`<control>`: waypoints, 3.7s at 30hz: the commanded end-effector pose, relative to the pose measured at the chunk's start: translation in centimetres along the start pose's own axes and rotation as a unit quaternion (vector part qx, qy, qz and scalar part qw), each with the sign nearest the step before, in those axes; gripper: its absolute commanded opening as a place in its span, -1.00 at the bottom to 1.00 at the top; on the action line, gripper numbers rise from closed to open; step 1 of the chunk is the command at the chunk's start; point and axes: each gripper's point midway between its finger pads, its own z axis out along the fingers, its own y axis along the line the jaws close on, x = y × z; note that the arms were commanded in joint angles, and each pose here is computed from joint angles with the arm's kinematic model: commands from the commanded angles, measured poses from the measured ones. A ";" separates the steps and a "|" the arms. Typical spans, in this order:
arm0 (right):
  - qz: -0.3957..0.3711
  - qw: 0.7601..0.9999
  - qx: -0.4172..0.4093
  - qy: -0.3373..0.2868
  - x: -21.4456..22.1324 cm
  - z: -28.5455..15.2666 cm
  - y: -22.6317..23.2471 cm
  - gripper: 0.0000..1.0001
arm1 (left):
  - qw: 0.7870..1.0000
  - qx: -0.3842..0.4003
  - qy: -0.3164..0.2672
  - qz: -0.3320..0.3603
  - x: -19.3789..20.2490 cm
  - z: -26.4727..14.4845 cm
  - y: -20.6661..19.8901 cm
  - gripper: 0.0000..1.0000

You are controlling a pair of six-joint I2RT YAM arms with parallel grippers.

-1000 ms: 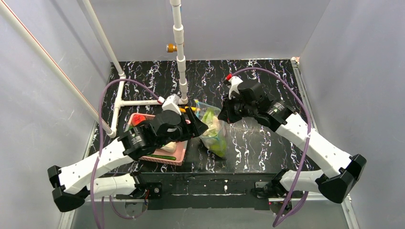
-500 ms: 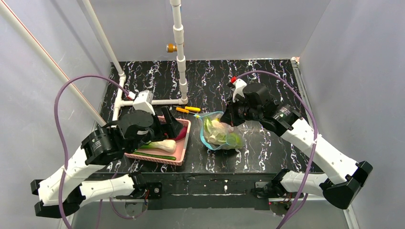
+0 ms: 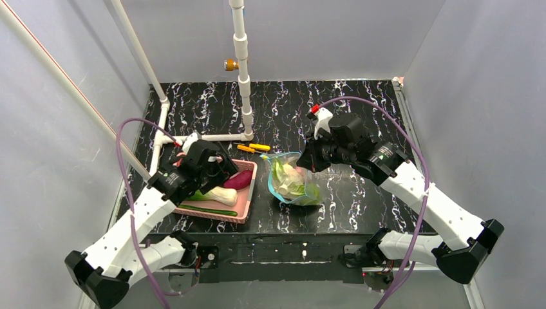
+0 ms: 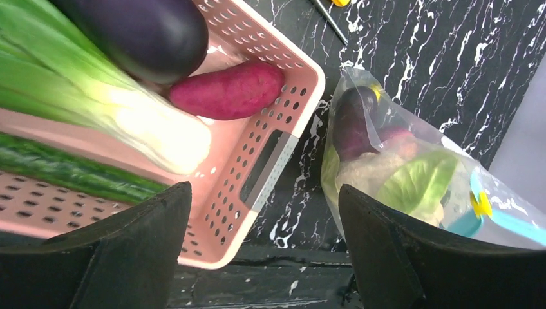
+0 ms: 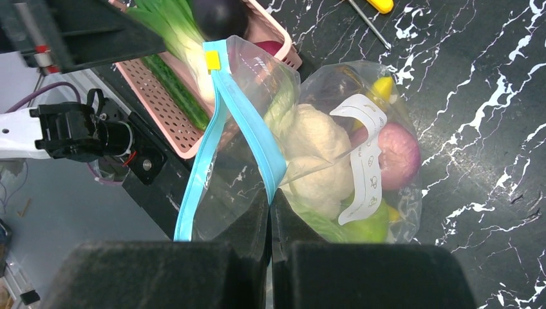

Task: Place the food in the zip-top bag and seal the zipper
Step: Pick up the fake vegetable from the bin, then place the fake vegetable in the zipper food storage bag.

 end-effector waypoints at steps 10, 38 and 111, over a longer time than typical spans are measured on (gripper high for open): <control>-0.014 0.998 -0.031 -0.048 -1.9 -1.3 1.3 -0.97 | 0.921 0.051 0.083 0.378 1.0 4.4 0.1 0.55; -0.011 0.999 -0.037 -0.030 -1.3 -0.4 1.3 -0.97 | 0.746 0.072 0.228 0.621 5.3 14.9 3.2 0.25; 0.071 0.987 -0.098 -0.109 -5.0 -0.2 4.0 -0.97 | 0.924 0.374 0.027 -0.079 6.4 -4.1 -14.2 0.87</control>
